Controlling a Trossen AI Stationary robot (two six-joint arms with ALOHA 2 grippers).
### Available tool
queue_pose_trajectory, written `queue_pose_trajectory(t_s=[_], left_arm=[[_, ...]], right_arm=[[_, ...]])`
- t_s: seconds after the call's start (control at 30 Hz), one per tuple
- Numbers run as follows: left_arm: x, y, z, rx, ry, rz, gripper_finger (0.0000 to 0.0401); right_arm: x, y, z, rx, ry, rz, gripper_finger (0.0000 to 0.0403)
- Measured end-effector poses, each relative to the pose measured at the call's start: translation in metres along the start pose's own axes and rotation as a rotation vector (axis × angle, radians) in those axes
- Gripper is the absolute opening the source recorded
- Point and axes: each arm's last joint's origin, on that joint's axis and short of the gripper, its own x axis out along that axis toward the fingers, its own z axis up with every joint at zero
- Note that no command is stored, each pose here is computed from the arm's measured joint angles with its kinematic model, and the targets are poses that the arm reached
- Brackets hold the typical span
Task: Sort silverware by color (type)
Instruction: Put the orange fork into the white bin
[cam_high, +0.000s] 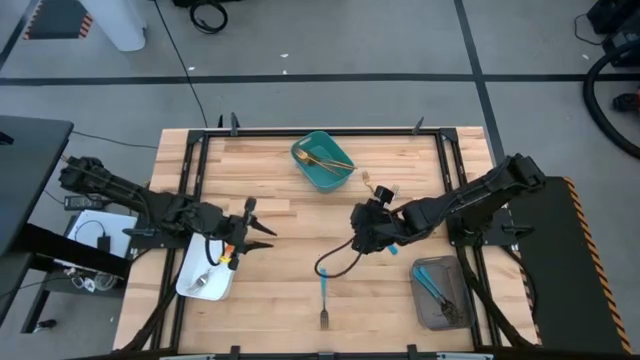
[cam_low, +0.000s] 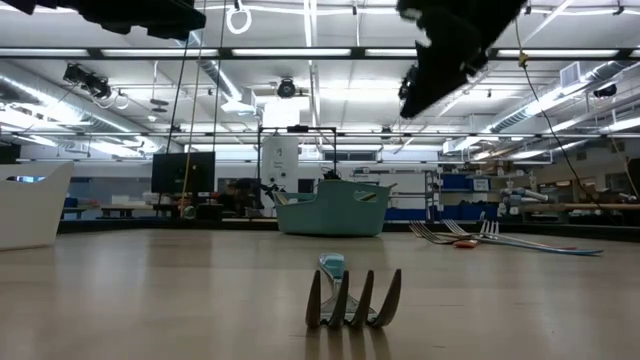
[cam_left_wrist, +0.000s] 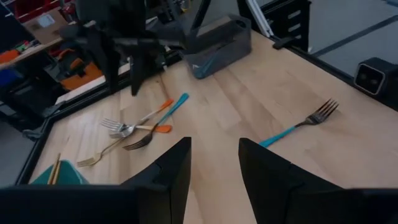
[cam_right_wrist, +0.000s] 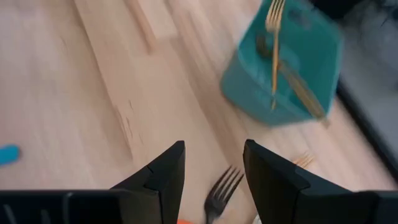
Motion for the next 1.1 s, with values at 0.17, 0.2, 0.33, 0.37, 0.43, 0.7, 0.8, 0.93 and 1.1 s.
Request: queue_pose_trajectory(t_s=[0.17, 0.2, 0.33, 0.37, 0.43, 0.7, 0.8, 0.93, 1.1], left_arm=[[0.001, 0.006, -0.002, 0.000, 0.011, 0.029, 0.0142], [0.001, 0.008, -0.003, 0.000, 0.012, 0.030, 0.0142], [0.002, 0.014, -0.004, -0.006, 0.003, 0.005, 0.0142], [0.002, 0.015, -0.004, -0.009, -0.002, -0.001, 0.0142], [0.003, 0.017, -0.005, -0.014, -0.006, -0.005, 0.0142], [0.003, 0.019, -0.005, -0.017, -0.008, 0.004, 0.0142], [0.003, 0.020, -0.004, -0.018, -0.017, 0.007, 0.0142], [0.003, 0.020, -0.004, -0.029, -0.020, 0.011, 0.0142], [0.003, 0.020, -0.004, -0.038, -0.016, 0.017, 0.0142]], right_arm=[[0.022, -0.013, -0.014, 0.080, 0.091, -0.011, 0.0169], [0.026, -0.017, -0.017, 0.091, 0.109, -0.024, 0.0169], [0.042, -0.029, -0.025, 0.172, 0.168, -0.040, 0.0169], [0.045, -0.032, -0.028, 0.193, 0.187, -0.044, 0.0169], [0.052, -0.037, -0.035, 0.237, 0.230, -0.043, 0.0169], [0.068, -0.051, -0.060, 0.404, 0.398, -0.025, 0.0168], [0.071, -0.055, -0.067, 0.451, 0.447, -0.039, 0.0164], [0.073, -0.059, -0.074, 0.480, 0.484, -0.061, 0.0151], [0.075, -0.060, -0.080, 0.493, 0.528, -0.036, 0.0128]])
